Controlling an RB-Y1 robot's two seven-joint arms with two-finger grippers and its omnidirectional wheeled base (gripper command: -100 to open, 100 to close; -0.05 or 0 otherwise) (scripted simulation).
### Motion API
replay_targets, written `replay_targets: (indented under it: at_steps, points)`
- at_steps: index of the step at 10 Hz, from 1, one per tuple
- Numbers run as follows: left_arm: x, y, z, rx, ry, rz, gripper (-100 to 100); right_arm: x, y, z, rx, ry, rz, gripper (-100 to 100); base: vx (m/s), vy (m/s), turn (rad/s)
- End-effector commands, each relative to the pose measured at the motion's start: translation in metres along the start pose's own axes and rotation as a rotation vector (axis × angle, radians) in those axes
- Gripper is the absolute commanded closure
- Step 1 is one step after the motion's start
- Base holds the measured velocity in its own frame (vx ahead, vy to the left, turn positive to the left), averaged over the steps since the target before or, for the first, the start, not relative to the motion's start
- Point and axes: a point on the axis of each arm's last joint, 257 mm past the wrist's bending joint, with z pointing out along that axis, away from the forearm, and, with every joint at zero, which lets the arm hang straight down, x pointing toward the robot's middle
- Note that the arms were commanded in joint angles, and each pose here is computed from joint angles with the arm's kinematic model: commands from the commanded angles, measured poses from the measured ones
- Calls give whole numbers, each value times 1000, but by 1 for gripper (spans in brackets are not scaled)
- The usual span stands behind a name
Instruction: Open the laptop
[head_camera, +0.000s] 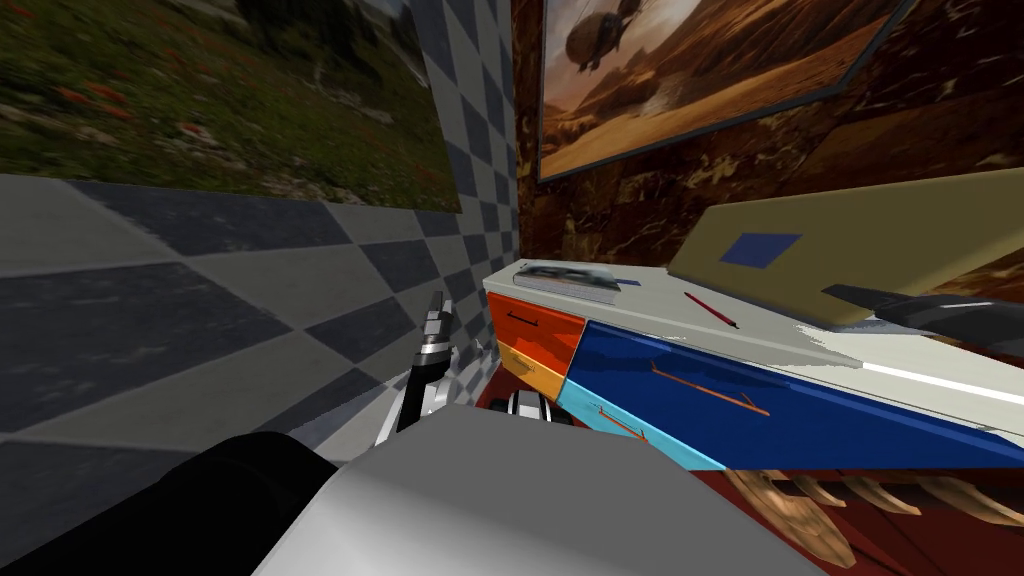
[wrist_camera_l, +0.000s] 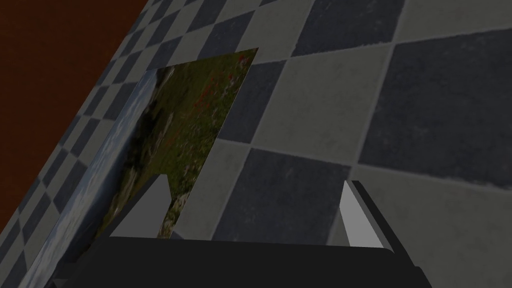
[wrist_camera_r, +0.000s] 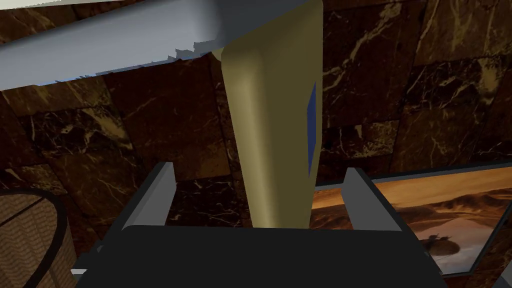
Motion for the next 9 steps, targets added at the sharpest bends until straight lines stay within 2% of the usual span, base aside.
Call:
replay_targets:
  at_steps: [1, 3, 9]
  points:
    - [0, 0, 0, 0, 0, 0, 0, -13, 29, 6, -49, 0, -156, -100, -18, -71, -72]
    - [0, 0, 0, 0, 0, 0, 0, -18, 43, 9, -72, -2, -229, -100, -13, -66, -50]
    - [0, 0, 0, 0, 0, 0, 0, -31, 104, 19, -172, -24, -515, -100, -18, -68, -58]
